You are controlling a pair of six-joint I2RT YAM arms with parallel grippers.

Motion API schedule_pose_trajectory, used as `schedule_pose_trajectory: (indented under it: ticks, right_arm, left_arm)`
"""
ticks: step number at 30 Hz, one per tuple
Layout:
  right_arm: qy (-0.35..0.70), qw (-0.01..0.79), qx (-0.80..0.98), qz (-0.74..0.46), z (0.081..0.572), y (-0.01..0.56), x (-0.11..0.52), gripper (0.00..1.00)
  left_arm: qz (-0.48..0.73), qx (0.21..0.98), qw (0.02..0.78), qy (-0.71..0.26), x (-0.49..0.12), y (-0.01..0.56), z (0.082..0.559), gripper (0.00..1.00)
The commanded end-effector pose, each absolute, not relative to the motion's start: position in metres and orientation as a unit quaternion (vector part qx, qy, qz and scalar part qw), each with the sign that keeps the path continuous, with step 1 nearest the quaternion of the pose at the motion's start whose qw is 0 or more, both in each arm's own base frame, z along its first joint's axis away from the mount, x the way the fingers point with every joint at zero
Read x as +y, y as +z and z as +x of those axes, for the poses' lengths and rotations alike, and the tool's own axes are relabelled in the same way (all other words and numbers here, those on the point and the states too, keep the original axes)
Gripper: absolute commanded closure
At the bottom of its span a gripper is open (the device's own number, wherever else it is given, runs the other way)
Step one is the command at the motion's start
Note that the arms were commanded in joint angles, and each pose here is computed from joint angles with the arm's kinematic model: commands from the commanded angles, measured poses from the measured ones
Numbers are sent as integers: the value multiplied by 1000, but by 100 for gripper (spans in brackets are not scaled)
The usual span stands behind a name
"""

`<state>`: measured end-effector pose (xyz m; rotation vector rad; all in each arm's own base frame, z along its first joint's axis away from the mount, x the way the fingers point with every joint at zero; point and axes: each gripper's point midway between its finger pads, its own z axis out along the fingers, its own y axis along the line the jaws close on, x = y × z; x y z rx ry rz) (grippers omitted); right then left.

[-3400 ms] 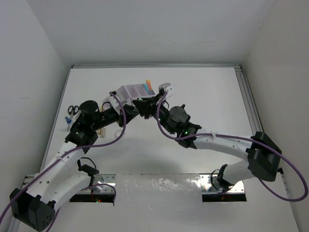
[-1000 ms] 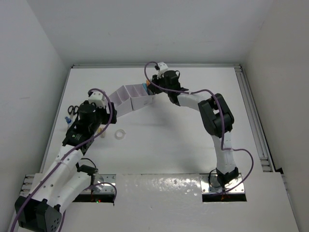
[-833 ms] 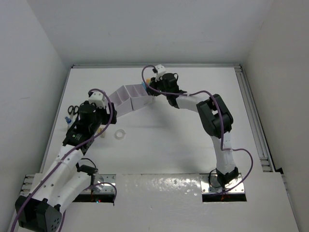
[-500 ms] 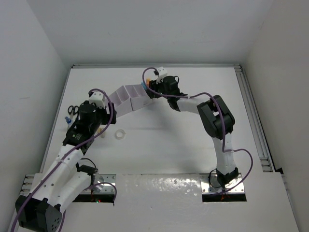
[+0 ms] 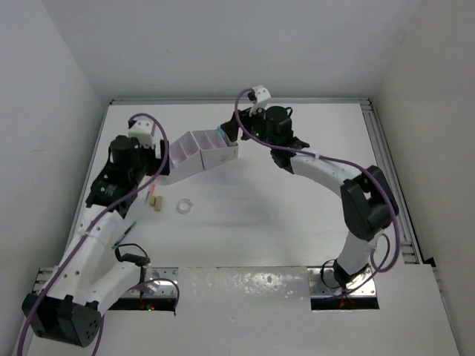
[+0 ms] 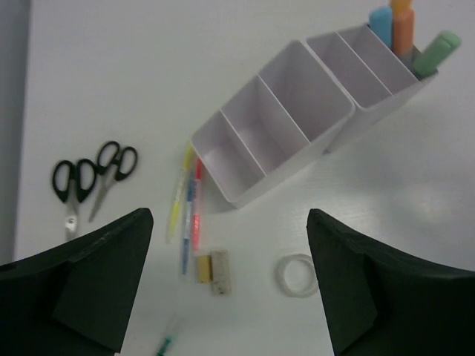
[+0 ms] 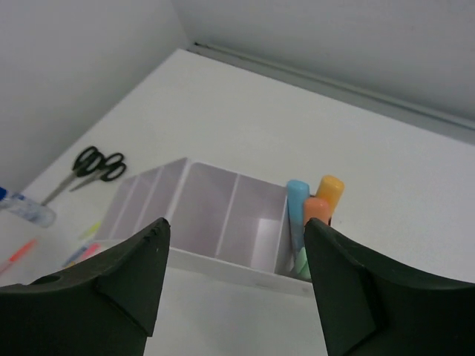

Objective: Sort the stationery into containers
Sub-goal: Pick up the stationery from the center of the board.

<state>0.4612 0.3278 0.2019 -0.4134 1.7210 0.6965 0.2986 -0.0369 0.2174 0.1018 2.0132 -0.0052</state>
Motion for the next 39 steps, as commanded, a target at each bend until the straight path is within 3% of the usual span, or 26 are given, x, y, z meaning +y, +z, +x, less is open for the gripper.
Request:
schedule_pose_trajectory:
  ticks: [1, 8, 18, 28, 34, 39]
  right_arm:
    - [324, 600, 709, -179, 433, 252, 325, 28]
    - [325, 549, 750, -174, 391, 257, 309, 26]
    - [340, 468, 775, -254, 329, 232, 326, 28]
    - [320, 434, 797, -271, 311, 216, 327, 29]
    - [306, 435, 803, -270, 306, 208, 330, 31]
    - [300, 444, 803, -259, 306, 203, 335, 31]
  left_arm:
    - [48, 861, 503, 55, -7, 242, 305, 17]
    - [7, 907, 410, 100, 43, 256, 297, 0]
    - [-104, 935, 321, 109, 133, 212, 271, 0]
    - [-139, 939, 307, 75, 149, 140, 274, 0]
    - [-161, 939, 289, 89, 162, 99, 277, 8]
    - [-153, 942, 286, 83, 163, 81, 289, 22]
